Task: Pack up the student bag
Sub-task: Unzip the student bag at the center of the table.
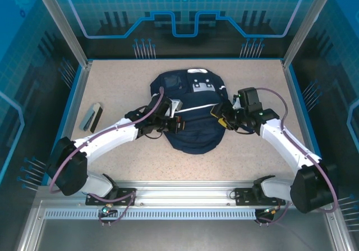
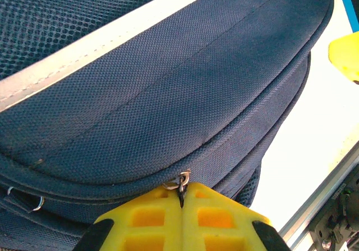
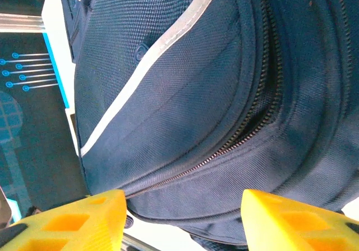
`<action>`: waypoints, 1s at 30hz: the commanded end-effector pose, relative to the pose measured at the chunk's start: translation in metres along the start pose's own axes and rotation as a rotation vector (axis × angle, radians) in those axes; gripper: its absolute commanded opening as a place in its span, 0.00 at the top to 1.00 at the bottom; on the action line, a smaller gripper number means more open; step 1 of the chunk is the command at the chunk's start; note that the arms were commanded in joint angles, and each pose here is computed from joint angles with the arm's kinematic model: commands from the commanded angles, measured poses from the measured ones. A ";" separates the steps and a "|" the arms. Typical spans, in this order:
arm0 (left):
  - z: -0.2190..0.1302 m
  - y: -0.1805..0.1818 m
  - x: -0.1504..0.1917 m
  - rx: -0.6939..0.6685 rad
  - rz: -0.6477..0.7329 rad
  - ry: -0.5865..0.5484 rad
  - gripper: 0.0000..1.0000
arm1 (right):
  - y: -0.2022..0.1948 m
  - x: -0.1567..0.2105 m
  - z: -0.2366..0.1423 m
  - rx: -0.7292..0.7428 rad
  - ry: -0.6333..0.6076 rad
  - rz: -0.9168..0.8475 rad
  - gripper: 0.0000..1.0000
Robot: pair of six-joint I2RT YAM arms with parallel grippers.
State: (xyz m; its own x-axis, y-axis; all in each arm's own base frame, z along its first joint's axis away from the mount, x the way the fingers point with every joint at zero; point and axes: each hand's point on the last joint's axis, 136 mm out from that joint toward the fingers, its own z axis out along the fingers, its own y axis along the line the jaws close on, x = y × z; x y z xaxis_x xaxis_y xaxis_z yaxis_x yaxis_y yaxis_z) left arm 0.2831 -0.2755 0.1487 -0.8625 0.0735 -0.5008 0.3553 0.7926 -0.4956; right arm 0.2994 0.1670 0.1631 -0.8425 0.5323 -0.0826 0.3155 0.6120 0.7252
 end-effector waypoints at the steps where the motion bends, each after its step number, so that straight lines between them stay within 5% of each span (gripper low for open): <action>1: -0.006 -0.022 -0.016 0.068 0.048 -0.037 1.00 | 0.010 0.000 0.007 -0.028 0.029 0.015 0.46; 23: -0.003 -0.002 -0.007 -0.044 0.077 0.012 1.00 | 0.036 -0.026 0.015 -0.074 -0.025 -0.004 0.60; 30: -0.009 0.021 -0.014 -0.176 0.036 -0.025 1.00 | 0.026 -0.037 0.024 -0.049 -0.090 0.068 0.89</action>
State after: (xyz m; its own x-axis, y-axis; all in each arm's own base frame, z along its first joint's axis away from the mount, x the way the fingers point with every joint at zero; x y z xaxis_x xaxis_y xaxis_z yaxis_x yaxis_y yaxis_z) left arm 0.2896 -0.2641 0.1433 -0.8512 0.1131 -0.5126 0.3558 0.8422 -0.4050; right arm 0.3373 0.1774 0.1651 -0.8046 0.5915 -0.0520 0.3554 0.5499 0.7559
